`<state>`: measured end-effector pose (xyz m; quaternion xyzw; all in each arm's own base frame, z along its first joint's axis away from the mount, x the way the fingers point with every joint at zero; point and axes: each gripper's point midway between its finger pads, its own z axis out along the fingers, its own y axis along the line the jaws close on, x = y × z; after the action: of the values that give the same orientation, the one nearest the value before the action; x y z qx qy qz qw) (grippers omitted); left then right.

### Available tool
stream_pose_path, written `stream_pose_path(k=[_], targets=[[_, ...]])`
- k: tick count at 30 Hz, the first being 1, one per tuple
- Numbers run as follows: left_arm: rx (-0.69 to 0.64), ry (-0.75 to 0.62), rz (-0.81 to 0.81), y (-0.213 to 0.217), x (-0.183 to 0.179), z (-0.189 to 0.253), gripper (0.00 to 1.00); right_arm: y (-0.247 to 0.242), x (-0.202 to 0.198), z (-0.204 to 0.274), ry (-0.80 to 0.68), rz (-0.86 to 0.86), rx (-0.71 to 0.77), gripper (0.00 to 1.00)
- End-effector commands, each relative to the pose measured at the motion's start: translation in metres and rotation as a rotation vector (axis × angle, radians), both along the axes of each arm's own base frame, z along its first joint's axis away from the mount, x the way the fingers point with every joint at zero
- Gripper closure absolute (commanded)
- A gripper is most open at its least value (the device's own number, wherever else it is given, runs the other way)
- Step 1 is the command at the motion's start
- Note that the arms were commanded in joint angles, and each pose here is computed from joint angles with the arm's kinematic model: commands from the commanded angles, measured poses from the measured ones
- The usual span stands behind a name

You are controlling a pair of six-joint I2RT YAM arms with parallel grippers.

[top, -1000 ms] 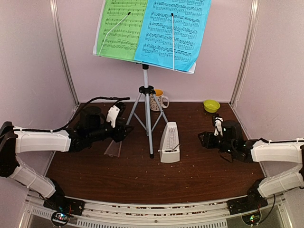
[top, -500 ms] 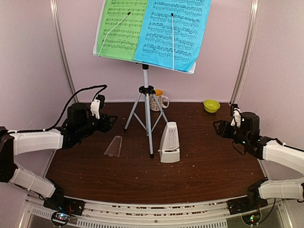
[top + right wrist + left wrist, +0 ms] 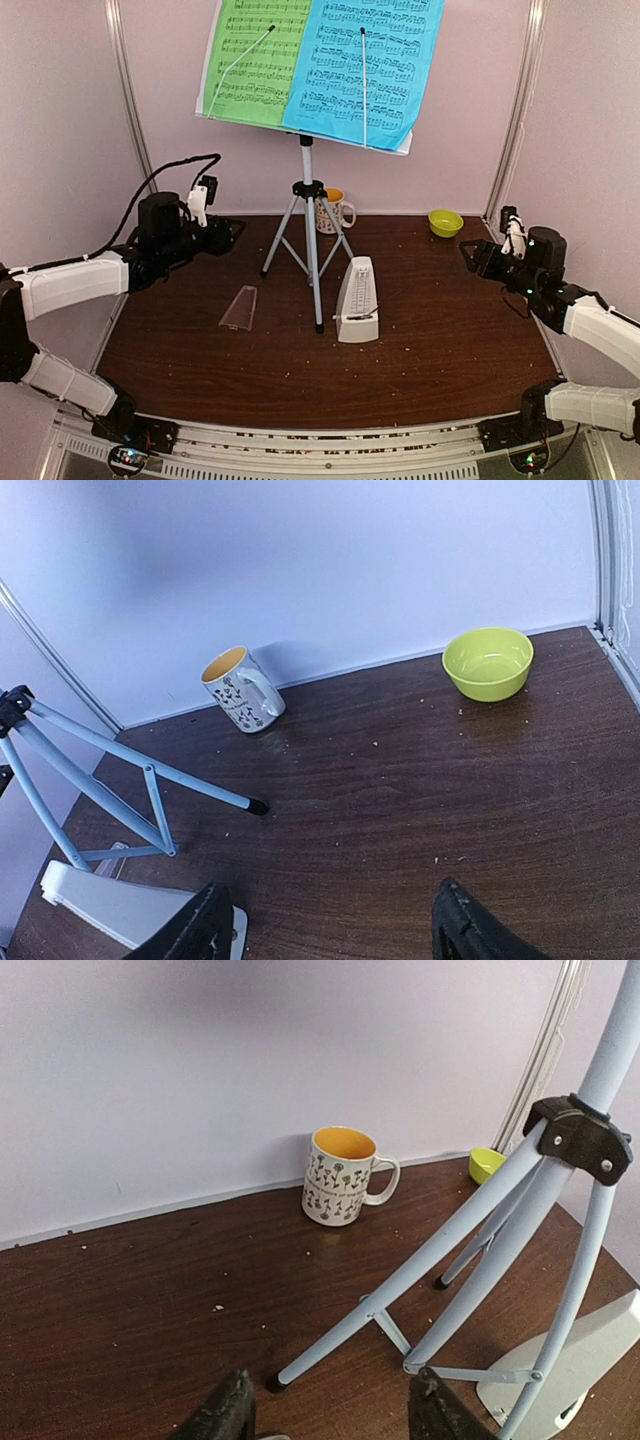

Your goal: Set up the instrument practice props

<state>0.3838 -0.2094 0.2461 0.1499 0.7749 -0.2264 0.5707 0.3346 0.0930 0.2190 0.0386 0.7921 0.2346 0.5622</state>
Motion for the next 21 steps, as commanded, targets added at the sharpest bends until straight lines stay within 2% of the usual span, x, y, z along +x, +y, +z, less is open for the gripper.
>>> stream_pose_path(k=[1,3,6,8,10,12,21], targets=[[0.020,-0.005,0.009,0.002,0.013,0.010,0.45,0.004,-0.003,0.024,-0.064,0.035,0.023,0.30],[0.019,-0.008,0.010,0.002,0.015,0.016,0.43,0.006,-0.004,0.027,-0.071,0.046,0.028,0.27],[0.016,-0.007,0.025,0.005,0.018,0.022,0.34,0.009,-0.004,0.031,-0.077,0.063,0.033,0.15],[0.007,-0.004,0.040,0.008,0.019,0.026,0.22,0.010,-0.004,0.033,-0.082,0.068,0.034,0.09],[-0.002,-0.004,0.051,0.012,0.018,0.031,0.05,0.009,-0.005,0.035,-0.083,0.067,0.033,0.04],[-0.006,-0.003,0.071,0.019,0.016,0.035,0.02,0.008,-0.006,0.038,-0.087,0.062,0.030,0.00],[0.061,0.081,0.254,0.063,0.003,0.032,0.02,-0.001,-0.017,0.039,-0.093,0.027,0.006,0.00]])
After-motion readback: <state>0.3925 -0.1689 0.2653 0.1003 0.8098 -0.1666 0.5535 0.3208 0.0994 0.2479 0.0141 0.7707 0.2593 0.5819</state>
